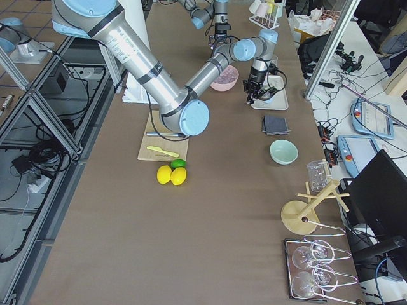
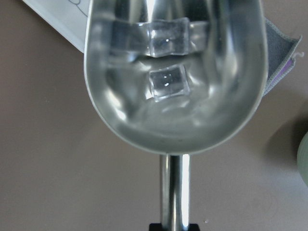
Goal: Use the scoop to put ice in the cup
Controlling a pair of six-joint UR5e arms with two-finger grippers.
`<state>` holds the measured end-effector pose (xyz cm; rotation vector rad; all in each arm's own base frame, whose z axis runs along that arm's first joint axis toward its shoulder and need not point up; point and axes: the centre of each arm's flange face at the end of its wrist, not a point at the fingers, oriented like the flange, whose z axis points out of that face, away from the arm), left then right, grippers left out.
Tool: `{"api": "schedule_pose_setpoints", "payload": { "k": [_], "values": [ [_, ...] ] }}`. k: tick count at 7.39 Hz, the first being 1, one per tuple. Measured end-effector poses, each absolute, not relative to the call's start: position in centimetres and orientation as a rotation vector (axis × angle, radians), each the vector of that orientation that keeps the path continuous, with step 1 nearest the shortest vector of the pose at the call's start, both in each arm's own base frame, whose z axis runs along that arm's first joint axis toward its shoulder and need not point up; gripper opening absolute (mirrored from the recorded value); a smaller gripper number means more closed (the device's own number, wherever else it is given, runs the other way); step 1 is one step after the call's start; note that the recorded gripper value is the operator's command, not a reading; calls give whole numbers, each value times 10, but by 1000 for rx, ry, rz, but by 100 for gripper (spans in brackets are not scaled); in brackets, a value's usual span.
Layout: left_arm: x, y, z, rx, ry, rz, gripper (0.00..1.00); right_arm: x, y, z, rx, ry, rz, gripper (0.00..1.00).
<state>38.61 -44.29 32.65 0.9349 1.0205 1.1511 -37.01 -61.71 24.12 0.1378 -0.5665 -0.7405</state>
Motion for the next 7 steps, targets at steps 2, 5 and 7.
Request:
{"api": "schedule_pose_setpoints", "payload": {
  "k": [2, 5, 7],
  "values": [
    [336, -456, 325, 888, 1044, 1125, 98, -386, -643, 232, 108, -545, -787, 0],
    [256, -473, 357, 859, 1025, 1118, 98, -385, -650, 211, 39, -436, -872, 0],
    [219, -492, 372, 803, 951, 1143, 98, -387, -648, 201, 18, -386, -913, 0]
  ]
}}
